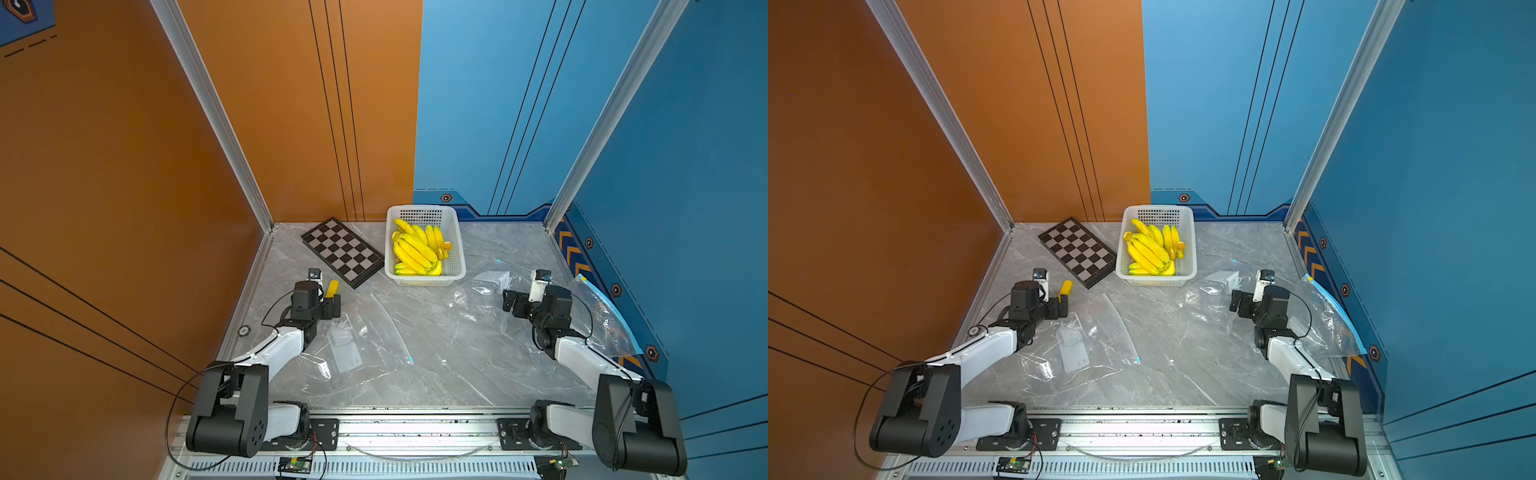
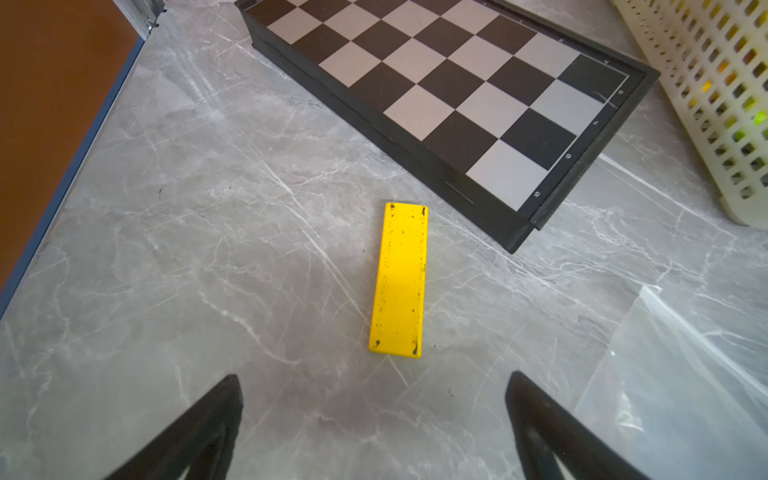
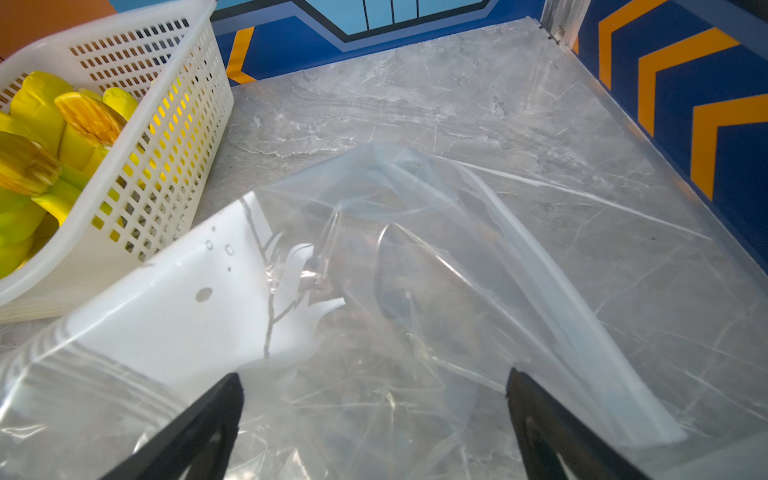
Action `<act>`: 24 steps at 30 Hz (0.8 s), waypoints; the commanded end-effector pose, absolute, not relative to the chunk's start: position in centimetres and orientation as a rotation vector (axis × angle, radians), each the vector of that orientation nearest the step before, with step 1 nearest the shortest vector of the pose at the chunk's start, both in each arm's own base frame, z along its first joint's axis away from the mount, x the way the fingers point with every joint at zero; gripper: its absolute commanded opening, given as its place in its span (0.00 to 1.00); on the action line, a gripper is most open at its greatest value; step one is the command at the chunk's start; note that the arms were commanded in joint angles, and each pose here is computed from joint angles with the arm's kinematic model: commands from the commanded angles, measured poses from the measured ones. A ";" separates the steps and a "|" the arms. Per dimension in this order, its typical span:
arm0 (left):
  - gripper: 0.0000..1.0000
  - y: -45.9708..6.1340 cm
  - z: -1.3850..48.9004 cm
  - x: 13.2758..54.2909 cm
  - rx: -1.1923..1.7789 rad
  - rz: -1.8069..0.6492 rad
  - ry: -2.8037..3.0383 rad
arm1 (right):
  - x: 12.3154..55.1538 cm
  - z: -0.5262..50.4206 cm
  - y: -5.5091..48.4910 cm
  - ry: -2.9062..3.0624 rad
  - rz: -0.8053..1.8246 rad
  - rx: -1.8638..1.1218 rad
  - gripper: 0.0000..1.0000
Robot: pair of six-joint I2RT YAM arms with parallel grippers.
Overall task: Open the zip-top bag and take out the banana
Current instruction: Reset both arms
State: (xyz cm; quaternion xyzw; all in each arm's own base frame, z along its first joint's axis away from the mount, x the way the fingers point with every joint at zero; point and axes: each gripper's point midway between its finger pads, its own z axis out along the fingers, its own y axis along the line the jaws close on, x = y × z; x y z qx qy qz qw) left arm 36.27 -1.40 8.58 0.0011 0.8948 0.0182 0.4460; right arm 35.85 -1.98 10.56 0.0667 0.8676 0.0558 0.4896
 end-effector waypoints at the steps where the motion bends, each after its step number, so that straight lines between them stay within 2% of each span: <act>1: 0.99 -2.3 9.4 37.3 0.082 0.006 2.119 | 36.6 11.0 -1.6 2.106 0.135 0.098 1.00; 13: 0.98 -3.6 10.7 38.5 0.226 -0.068 1.941 | 37.5 11.1 -0.9 2.114 0.163 0.052 1.00; 20: 0.98 0.1 8.9 39.5 0.023 -0.072 1.934 | 38.6 10.5 -0.2 2.106 0.162 0.020 1.00; 24: 0.98 0.0 8.9 39.5 0.020 -0.061 1.928 | 39.3 10.1 0.1 2.081 0.140 -0.001 1.00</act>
